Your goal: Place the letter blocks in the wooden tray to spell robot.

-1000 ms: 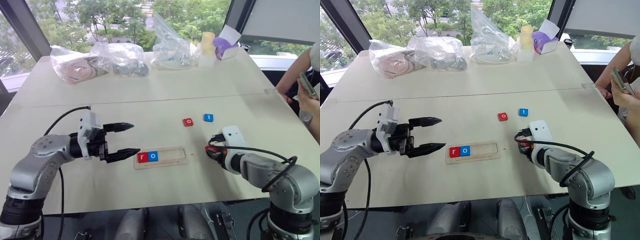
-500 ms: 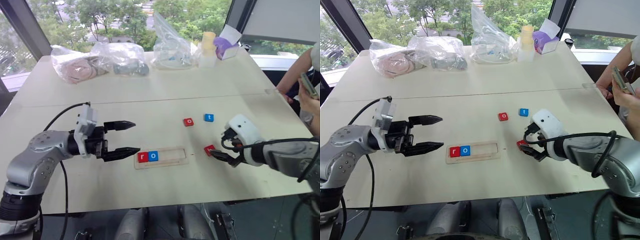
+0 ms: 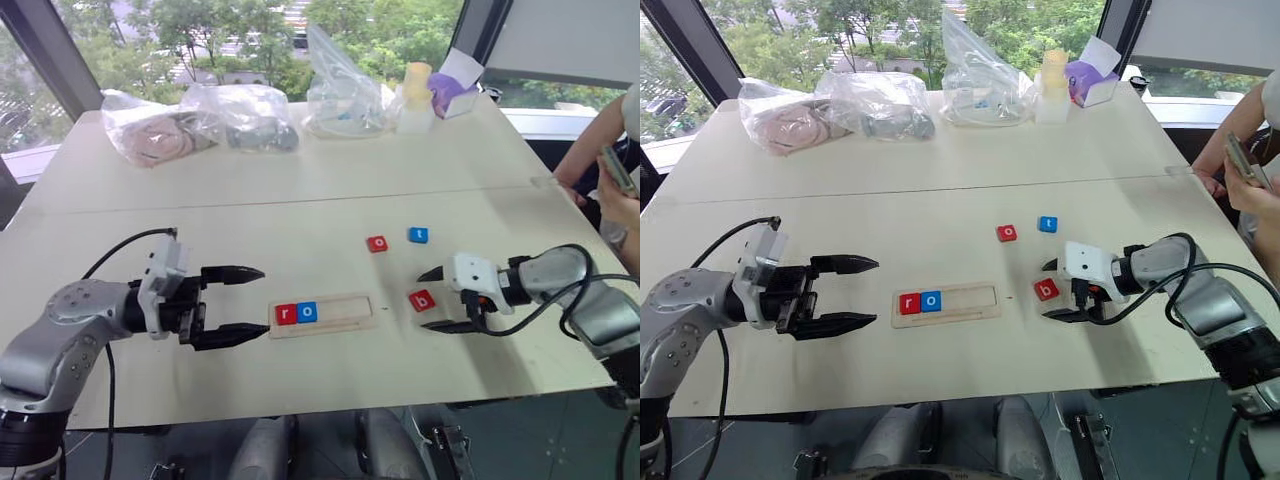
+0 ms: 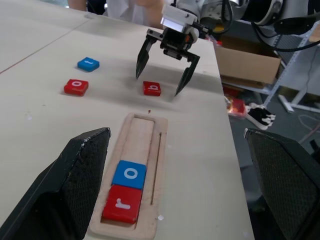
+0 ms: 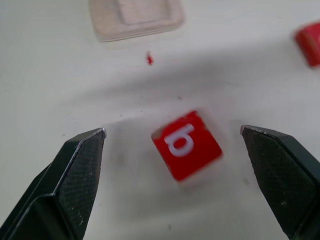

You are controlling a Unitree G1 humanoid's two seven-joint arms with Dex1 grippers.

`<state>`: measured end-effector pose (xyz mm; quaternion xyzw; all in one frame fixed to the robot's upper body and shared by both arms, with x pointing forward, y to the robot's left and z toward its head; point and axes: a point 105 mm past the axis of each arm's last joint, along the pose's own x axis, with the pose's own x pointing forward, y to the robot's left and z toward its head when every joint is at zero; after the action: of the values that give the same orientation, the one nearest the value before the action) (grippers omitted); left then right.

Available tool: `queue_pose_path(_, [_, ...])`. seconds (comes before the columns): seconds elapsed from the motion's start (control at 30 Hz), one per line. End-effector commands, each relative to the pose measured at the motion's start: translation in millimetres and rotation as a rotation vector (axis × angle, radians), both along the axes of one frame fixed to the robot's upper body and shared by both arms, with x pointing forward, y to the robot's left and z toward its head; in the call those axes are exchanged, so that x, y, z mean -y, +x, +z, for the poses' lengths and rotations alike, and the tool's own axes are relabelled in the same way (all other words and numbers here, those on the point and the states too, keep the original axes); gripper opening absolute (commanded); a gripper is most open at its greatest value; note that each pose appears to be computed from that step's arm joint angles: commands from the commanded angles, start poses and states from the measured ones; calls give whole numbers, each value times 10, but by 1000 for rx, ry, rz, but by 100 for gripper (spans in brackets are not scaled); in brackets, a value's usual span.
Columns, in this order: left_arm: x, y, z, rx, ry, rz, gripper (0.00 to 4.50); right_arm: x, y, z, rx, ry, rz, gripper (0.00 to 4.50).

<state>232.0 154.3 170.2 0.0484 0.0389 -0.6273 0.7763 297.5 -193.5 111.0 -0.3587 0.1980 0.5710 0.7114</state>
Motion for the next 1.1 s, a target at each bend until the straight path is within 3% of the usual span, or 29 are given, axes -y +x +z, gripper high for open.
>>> queue_pose_path(0.03, [3,-36,104,54,17,-10,450,-4,83,33,14,-9,32,448])
queue_pose_path(0.5, [-16,-49,139,59,38,2,450,149,178,-139,-25,-75,32,448])
queue_pose_path(0.63, [-13,-45,144,61,41,0,450,161,198,-163,-29,-76,26,337])
queue_pose_path(0.77, [-14,-33,147,64,47,2,450,101,196,-137,-34,-52,36,126])
queue_pose_path(0.87, [-18,-35,147,61,50,0,450,-12,189,-82,-16,-18,55,115])
queue_pose_path(1.1, [-72,-140,80,21,92,-57,450,-720,18,344,-5,93,170,115])
